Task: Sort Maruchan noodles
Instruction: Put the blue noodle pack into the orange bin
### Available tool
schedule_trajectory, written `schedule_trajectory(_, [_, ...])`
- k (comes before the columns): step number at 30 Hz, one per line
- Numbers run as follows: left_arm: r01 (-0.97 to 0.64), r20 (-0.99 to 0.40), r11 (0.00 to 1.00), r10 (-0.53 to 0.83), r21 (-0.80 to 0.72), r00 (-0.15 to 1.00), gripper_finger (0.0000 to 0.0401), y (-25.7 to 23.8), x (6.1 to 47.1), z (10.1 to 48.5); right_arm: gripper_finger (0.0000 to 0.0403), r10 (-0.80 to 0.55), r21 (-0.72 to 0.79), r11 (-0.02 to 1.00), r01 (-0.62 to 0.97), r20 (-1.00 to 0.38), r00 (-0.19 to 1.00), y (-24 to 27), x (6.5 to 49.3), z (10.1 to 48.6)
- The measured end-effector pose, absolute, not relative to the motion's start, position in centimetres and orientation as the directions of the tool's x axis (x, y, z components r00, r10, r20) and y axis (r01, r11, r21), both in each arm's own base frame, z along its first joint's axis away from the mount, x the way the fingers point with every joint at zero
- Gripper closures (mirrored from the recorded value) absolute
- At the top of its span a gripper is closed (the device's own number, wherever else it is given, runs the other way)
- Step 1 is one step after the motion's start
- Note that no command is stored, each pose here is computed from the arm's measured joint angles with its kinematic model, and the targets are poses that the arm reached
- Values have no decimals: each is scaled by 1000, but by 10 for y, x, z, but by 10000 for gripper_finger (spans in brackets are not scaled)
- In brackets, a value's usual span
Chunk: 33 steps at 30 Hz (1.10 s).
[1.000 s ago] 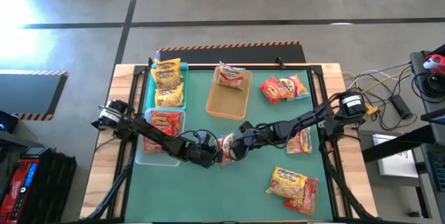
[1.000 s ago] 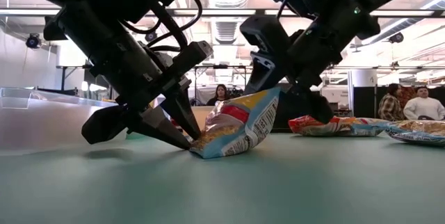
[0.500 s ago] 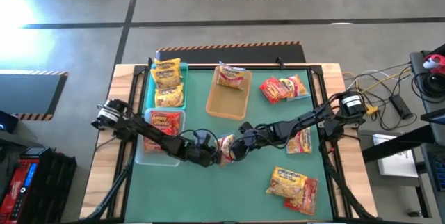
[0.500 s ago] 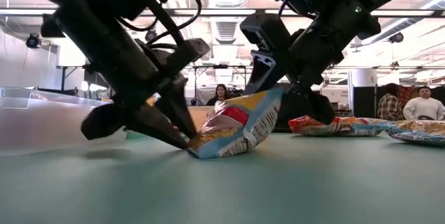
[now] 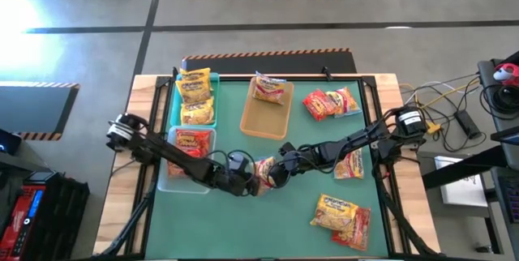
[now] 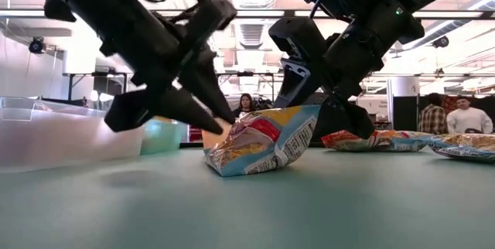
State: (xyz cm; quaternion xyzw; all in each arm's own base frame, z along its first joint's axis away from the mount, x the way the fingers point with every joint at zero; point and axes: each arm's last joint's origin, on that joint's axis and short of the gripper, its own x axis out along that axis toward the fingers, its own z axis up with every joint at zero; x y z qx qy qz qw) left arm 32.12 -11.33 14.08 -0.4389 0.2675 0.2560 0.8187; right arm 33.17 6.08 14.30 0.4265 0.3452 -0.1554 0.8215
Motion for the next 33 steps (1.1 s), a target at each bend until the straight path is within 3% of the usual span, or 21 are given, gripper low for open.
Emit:
schedule_trajectory(8, [-706, -726, 488, 192, -513, 660, 326, -113, 322, 117, 186, 38, 588, 599, 543, -699, 714, 60, 332, 143])
schedule_trajectory(17, [-714, -731, 487, 201, -503, 652, 326, -111, 323, 114, 186, 186, 668, 571, 478, -672, 717, 64, 329, 157])
schedule_trajectory(33, [-720, -731, 485, 215, -496, 648, 327, -110, 323, 113, 186, 243, 675, 585, 451, -675, 696, 64, 323, 166])
